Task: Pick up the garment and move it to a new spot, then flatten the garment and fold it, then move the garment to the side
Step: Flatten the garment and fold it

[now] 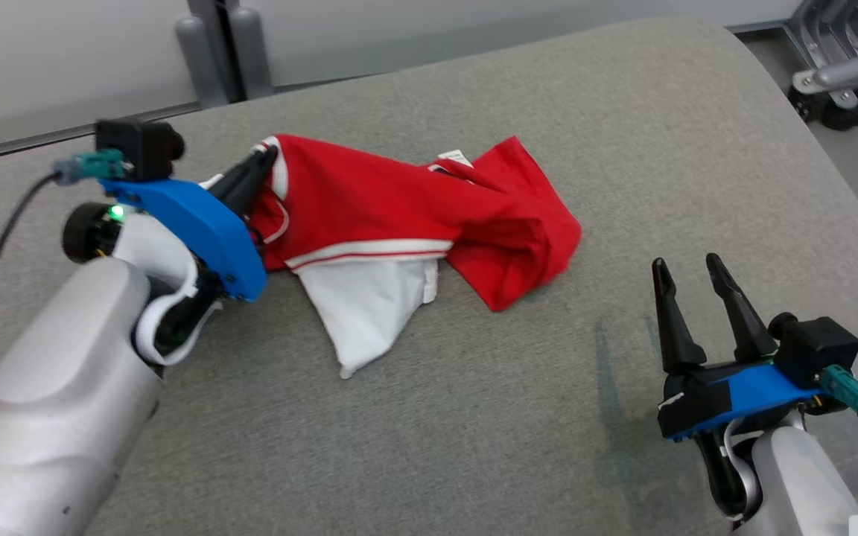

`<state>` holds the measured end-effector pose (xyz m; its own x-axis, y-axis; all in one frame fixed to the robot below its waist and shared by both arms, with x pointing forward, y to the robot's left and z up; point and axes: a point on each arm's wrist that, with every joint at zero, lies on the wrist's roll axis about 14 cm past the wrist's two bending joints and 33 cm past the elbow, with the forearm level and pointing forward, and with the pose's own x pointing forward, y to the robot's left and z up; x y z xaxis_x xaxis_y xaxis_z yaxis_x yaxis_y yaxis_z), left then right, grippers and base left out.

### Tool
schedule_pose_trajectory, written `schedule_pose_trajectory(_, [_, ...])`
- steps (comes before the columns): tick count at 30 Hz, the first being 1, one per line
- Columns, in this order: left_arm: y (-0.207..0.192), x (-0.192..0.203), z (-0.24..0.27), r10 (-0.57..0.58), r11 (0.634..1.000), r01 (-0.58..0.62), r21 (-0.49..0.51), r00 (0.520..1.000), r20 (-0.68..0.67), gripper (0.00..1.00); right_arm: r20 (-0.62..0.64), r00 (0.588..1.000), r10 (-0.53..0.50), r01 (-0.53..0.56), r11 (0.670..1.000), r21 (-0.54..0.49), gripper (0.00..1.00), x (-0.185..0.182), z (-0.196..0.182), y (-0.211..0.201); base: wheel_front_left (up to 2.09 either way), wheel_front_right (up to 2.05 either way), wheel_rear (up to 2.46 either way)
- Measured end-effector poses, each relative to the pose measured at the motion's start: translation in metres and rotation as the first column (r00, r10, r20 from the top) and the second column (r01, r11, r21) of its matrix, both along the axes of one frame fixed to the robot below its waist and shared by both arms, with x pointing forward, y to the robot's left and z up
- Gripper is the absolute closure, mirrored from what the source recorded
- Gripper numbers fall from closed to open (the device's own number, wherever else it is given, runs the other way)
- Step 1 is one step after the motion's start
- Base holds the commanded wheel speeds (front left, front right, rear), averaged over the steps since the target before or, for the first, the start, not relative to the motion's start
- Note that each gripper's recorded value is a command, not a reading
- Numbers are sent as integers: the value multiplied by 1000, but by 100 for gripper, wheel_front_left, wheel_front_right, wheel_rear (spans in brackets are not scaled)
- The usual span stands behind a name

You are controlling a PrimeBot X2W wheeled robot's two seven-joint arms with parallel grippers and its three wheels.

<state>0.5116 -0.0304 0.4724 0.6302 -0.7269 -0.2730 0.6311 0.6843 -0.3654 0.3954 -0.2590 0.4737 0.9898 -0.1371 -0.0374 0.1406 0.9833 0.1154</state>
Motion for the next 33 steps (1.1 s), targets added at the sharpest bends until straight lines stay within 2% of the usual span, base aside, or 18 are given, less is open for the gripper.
schedule_pose_trajectory(6, [10,53,-18,34,993,-31,118,999,-16,100,-19,997,-69,69,998,2,0,-12,-3,-18,0,0,0])
schedule_pose_trajectory(11, [29,78,-39,100,975,-93,202,995,-24,100,-19,994,-106,106,994,6,0,-20,-2,-27,0,0,0])
schedule_pose_trajectory(12, [30,77,-43,105,973,-96,211,994,-33,55,-17,994,-106,106,994,8,0,-20,-1,-26,0,0,0])
schedule_pose_trajectory(13, [30,75,-44,108,973,-98,210,993,-39,0,-15,994,-105,105,994,12,0,-21,-1,-26,0,0,0])
schedule_pose_trajectory(16, [25,67,-35,105,979,-96,180,994,-39,0,-5,996,-92,92,996,19,0,-18,1,-21,0,0,0])
schedule_pose_trajectory(21, [41,49,-13,104,981,-106,163,994,24,0,21,1000,-22,22,1000,20,0,-6,9,-2,0,0,0])
schedule_pose_trajectory(27, [63,31,31,139,986,-153,65,974,180,0,48,997,61,-62,998,12,0,4,17,21,0,0,0])
schedule_pose_trajectory(33, [64,-6,20,157,987,-159,-5,967,202,0,40,993,109,-110,994,11,0,10,13,35,0,0,0])
